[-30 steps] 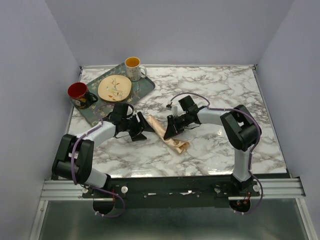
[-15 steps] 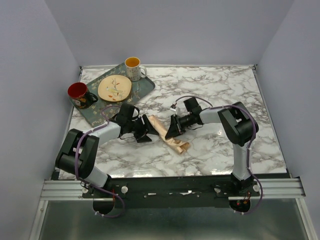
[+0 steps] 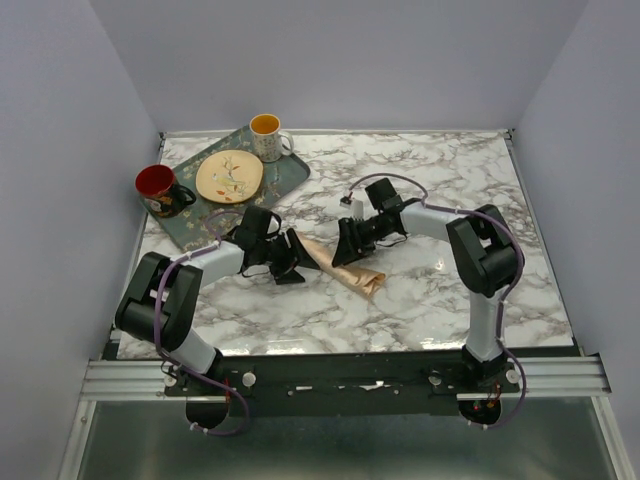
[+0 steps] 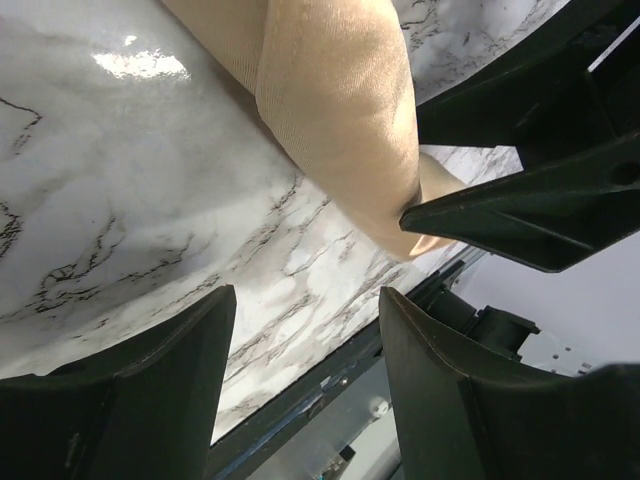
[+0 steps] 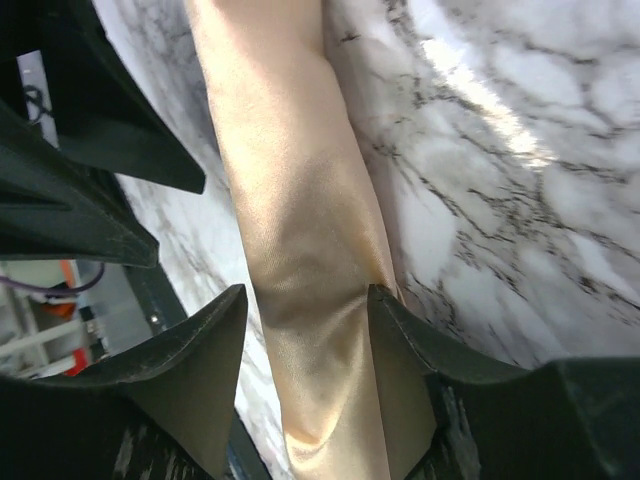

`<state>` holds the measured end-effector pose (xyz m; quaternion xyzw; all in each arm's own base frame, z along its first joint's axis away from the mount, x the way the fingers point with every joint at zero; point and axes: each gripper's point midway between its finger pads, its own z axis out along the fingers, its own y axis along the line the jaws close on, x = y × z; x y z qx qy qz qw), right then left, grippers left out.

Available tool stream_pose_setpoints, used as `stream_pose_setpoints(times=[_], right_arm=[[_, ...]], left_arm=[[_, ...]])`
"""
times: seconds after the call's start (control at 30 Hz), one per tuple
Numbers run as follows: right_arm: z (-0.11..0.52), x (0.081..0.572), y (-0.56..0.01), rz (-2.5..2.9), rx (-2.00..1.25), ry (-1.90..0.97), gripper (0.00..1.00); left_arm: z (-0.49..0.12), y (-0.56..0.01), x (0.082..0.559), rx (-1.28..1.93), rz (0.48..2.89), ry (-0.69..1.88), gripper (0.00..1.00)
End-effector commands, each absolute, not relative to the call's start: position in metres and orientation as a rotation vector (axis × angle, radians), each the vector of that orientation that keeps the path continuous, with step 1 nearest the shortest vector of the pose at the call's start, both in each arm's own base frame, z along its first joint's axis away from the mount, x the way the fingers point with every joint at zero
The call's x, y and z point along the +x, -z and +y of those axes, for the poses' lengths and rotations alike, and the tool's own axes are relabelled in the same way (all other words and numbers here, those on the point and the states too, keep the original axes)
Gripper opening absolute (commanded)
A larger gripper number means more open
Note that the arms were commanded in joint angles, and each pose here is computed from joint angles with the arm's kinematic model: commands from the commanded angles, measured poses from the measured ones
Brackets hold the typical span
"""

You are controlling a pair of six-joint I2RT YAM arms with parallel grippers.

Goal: Fold the napkin, place the utensils inside, and roll it up
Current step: Roll the napkin with the utensil

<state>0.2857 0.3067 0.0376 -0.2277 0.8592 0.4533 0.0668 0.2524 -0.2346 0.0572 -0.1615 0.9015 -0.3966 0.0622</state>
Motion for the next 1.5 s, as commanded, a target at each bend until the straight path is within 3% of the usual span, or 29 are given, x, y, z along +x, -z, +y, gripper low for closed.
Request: stream_pose_setpoints(times=[0.0,0.2,0.27,0.3,0.53,0.7,0.8,0.93,1.2,1.33,1.47], right_arm=[[0.283,0.306,-0.051,2.607,-0.714,-1.046,0.61],[0.272,0.31,-0.066,2.612,-0.715,-0.879,0.63],[0.267,0.309,-0.068,2.625,-0.713,-0.821,1.0],[0.269,0.307,-0.07,2.613,-0.757,-0.771,1.0],[0.273,0.298,-0.097,2.446,-0.831,-0.392,1.0],[0.285,0.271,-0.093,2.347,-0.935,-0.142,1.0],[0.291,0.259,-0.077,2.277,-1.02,0.066,0.93],[0.293,0.262,-0.065,2.206,-1.045,0.276,0.77],[0.29,0.269,-0.048,2.168,-1.074,0.376,0.75],[0.289,0.273,-0.041,2.147,-1.111,0.419,0.75],[0.291,0.274,-0.037,2.141,-1.117,0.412,0.67]], left_arm=[[-0.238,-0.07,0.26,-0.45,2.682,1.203,0.68],[-0.238,-0.076,0.267,-0.435,2.658,1.197,0.68],[-0.24,-0.075,0.267,-0.433,2.667,1.204,0.68],[-0.24,-0.076,0.269,-0.434,2.663,1.205,0.68],[-0.234,-0.084,0.285,-0.479,2.626,1.197,0.68],[-0.183,-0.086,0.299,-0.689,2.538,1.054,0.69],[-0.164,-0.09,0.306,-0.749,2.496,1.039,0.69],[-0.153,-0.094,0.311,-0.761,2.476,1.052,0.69],[-0.158,-0.089,0.306,-0.769,2.477,1.124,0.71],[-0.16,-0.088,0.304,-0.776,2.47,1.146,0.76],[-0.163,-0.087,0.304,-0.781,2.472,1.156,0.78]])
